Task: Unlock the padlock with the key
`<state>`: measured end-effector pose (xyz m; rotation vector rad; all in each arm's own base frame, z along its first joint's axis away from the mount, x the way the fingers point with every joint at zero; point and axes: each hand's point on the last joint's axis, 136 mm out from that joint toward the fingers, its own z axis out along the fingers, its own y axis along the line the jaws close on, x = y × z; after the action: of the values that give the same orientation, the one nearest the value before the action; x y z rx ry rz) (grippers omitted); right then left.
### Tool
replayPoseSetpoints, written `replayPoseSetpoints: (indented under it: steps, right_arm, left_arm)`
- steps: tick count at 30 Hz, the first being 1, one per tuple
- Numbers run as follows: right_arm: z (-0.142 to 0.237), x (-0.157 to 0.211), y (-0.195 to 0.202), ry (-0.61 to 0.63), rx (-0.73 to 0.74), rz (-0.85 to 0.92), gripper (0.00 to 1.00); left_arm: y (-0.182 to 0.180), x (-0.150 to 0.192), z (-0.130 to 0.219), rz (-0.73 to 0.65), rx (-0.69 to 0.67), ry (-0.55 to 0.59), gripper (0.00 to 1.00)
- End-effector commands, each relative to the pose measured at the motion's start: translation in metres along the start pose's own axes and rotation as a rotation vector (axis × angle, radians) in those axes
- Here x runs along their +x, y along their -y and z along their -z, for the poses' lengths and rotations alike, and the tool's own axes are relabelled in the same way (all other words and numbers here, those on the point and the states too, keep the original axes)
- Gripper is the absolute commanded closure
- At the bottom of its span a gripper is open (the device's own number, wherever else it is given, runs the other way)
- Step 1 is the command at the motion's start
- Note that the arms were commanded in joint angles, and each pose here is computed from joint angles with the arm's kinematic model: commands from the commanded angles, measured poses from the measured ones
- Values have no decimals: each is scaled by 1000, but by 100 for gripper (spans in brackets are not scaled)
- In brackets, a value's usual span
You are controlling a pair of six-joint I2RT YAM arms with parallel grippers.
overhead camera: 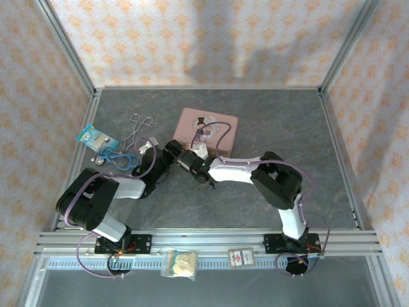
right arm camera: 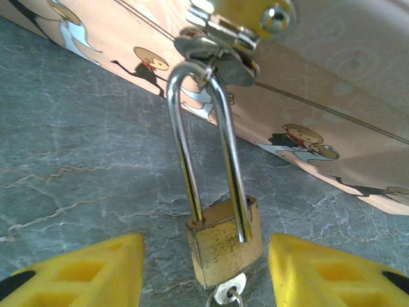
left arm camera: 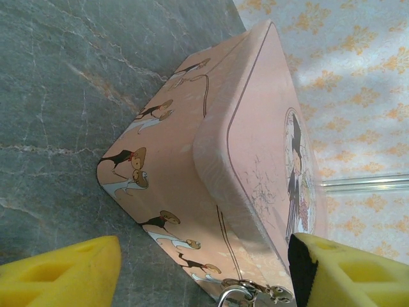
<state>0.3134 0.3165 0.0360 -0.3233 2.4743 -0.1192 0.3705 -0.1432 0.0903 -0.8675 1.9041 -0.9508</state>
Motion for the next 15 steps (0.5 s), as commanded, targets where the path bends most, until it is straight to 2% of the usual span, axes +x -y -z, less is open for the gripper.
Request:
replayPoseSetpoints:
  steps: [1, 5, 9, 12, 15]
  right_arm:
    - [-4, -11, 8, 32, 45, -7, 48]
    - [-11, -11, 9, 38, 55, -4, 53]
    - [-15, -11, 14, 44, 62, -5, 66]
    - [-18, -10, 19, 42, 65, -8, 67]
    - [-20, -6, 21, 39, 67, 5, 63]
  left_arm:
    - [9, -8, 5, 16, 43, 27, 31]
    - [5, -7, 7, 21, 38, 27, 31]
    - [4, -7, 7, 23, 38, 26, 31]
    - [5, -8, 6, 24, 40, 28, 31]
    - [6, -8, 6, 29, 46, 26, 31]
